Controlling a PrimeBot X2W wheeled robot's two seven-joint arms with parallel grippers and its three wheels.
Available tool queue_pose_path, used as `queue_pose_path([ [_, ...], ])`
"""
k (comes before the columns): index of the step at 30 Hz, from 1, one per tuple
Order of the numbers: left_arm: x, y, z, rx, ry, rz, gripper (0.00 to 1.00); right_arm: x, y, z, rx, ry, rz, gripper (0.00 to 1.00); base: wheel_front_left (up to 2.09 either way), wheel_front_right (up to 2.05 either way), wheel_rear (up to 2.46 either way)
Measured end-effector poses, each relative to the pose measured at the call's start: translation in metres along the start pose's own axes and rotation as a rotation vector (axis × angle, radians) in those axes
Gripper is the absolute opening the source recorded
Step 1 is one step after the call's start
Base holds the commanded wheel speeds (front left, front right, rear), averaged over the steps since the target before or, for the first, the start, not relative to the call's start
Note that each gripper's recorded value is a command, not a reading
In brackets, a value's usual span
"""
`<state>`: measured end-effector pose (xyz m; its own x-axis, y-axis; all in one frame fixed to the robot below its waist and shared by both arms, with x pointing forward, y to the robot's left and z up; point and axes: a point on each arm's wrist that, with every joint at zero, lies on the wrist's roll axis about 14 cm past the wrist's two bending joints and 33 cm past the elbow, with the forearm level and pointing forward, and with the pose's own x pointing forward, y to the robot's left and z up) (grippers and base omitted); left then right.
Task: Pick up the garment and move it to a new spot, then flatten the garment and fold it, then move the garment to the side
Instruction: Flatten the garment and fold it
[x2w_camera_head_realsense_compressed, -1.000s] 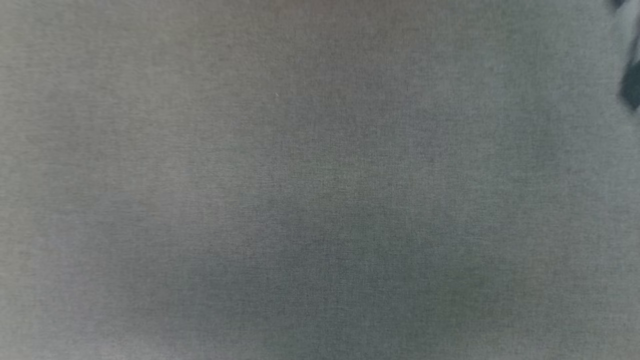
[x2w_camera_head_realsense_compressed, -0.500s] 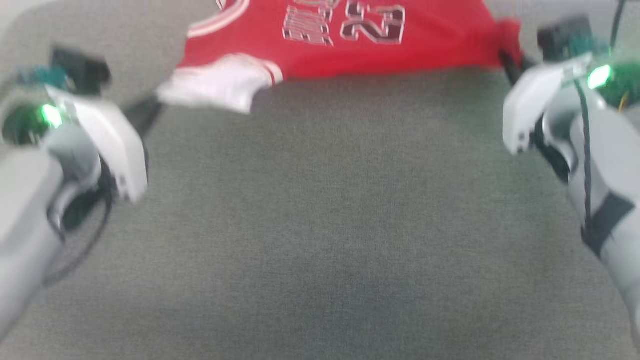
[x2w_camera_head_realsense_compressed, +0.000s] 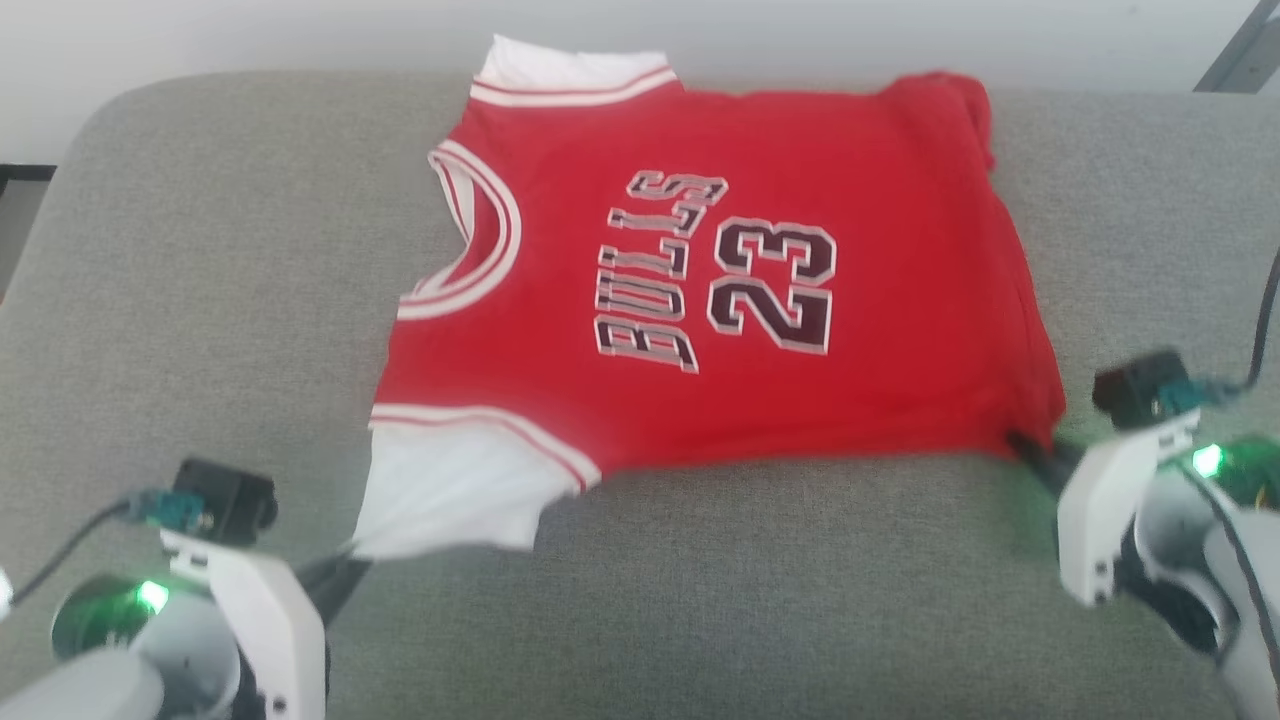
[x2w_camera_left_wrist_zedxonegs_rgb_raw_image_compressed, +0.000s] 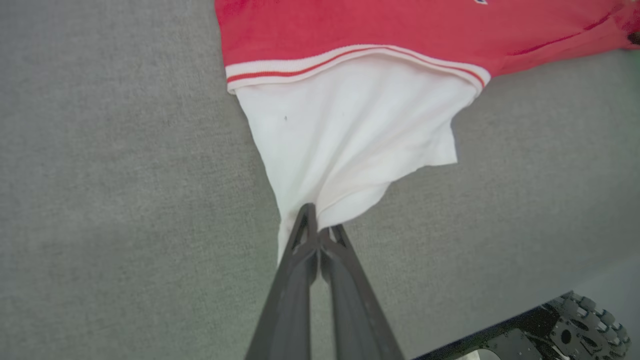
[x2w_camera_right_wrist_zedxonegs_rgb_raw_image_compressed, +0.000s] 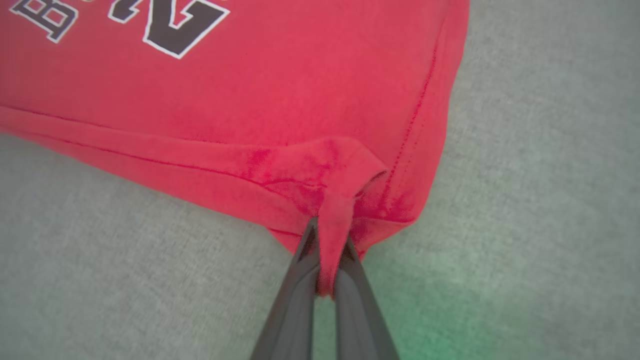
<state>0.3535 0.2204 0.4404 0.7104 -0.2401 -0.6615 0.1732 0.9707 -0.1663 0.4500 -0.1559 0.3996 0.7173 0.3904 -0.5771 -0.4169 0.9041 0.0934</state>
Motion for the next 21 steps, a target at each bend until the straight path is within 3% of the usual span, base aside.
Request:
queue_pose_path([
  [13,-0.035,-0.007,-0.053,-0.096,0.157,0.058,0.00,-0.062,0.032,-0.070,0.080,0.208,0.097,0.00,0.00,0.00,0.00],
  [17,-0.037,-0.007,-0.038,-0.067,0.120,0.059,0.00,-0.067,0.028,-0.066,0.104,0.177,0.070,0.00,0.00,0.00,0.00],
  [21,-0.037,-0.005,0.007,0.030,0.000,0.059,0.00,-0.066,0.018,-0.042,0.092,0.093,0.022,0.00,0.00,0.00,0.00],
])
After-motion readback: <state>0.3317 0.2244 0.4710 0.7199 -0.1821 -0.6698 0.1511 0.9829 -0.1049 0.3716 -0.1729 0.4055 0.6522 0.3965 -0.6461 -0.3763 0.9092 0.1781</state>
